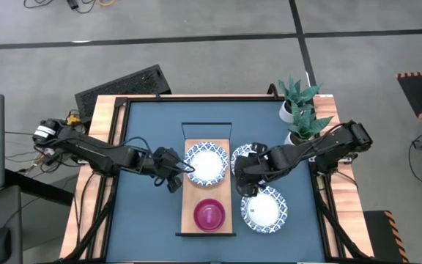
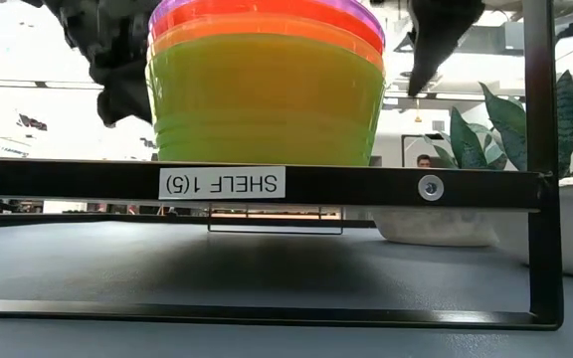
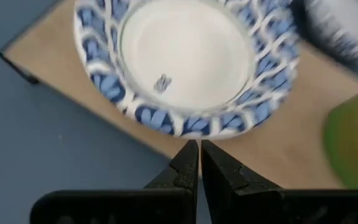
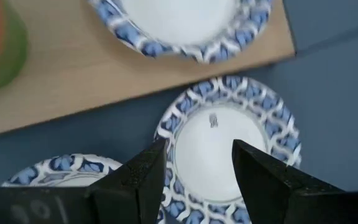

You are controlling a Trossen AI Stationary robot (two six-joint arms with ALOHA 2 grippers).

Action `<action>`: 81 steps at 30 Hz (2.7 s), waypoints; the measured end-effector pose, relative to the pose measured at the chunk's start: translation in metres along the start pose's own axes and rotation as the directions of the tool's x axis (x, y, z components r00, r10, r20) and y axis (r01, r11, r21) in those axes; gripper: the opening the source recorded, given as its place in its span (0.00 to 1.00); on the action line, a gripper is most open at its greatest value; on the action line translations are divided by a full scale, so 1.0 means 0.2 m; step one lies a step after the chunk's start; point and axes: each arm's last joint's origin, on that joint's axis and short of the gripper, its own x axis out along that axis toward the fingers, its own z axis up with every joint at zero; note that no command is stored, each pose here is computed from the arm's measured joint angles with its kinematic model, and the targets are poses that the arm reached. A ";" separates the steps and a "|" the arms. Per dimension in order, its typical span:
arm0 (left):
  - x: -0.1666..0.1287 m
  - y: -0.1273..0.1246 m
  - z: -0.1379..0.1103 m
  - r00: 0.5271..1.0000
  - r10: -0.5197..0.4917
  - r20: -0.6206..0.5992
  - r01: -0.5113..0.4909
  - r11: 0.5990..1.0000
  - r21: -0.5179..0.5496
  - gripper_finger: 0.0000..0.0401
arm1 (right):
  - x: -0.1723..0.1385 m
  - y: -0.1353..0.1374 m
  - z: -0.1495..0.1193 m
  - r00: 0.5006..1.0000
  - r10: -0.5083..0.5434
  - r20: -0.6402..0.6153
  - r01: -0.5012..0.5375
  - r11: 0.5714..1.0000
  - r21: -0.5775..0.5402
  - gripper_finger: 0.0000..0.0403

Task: Place and stack bowls onto a shelf
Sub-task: Stack the top white bowl on top of the white bowl on the shelf

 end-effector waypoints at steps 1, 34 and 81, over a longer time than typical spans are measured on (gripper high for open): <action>-0.03 0.00 0.01 1.000 -0.014 0.019 0.014 1.000 -0.008 0.01 | 0.02 0.01 -0.02 1.000 -0.007 -0.017 0.007 1.000 0.019 0.52; -0.48 0.11 0.09 0.943 -0.170 0.287 0.176 0.984 0.003 0.40 | 0.35 0.05 -0.18 0.997 0.078 -0.008 -0.077 0.994 0.072 0.62; -0.47 0.13 0.08 0.954 -0.103 0.282 0.115 0.993 -0.027 0.40 | 0.24 0.00 -0.10 0.987 -0.144 -0.075 0.145 0.989 0.003 0.06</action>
